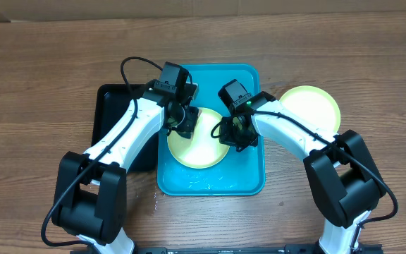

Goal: Clean dirty plates on tray and stack at the side
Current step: 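Scrub the yellow plate with the sponge in the left gripper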

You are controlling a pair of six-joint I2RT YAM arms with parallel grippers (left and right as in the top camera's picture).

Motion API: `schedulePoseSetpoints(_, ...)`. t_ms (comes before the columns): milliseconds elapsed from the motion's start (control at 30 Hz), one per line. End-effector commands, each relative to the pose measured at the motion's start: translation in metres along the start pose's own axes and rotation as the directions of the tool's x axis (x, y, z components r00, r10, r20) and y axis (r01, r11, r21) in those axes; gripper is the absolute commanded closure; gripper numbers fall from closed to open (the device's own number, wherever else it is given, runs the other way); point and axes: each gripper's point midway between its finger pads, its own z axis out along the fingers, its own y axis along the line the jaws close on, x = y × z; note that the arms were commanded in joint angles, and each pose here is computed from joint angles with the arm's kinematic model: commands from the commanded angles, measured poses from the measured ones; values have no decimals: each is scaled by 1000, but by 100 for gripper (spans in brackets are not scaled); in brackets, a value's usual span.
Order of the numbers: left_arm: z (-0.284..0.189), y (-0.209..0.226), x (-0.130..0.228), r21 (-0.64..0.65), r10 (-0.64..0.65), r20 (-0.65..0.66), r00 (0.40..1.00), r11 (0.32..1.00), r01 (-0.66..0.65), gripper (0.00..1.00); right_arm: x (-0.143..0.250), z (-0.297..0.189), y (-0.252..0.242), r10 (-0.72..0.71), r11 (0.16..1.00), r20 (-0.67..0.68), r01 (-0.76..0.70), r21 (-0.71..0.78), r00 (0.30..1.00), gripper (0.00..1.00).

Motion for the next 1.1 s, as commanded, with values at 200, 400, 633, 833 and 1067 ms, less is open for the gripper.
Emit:
schedulePoseSetpoints(200,9,9,8,-53,-92,-34,995,995,90,96,-4,-6,-3,-3,1000,36,2,14,999,96)
schedulePoseSetpoints(400,25,12,14,-62,-112,-75,991,992,108,96,-5,-6,-3,-3,1000,37,3,14,999,96)
schedulePoseSetpoints(633,56,18,31,-81,-126,-162,979,990,114,96,-5,-6,-3,-3,1000,39,3,13,999,96)
schedulePoseSetpoints(833,69,-1,52,45,-130,-279,951,988,148,96,-6,-6,-2,-20,1000,42,20,9,999,96)
schedulePoseSetpoints(1067,36,-33,20,350,-101,-251,963,918,187,96,-4,-6,5,-49,999,48,49,3,998,96)
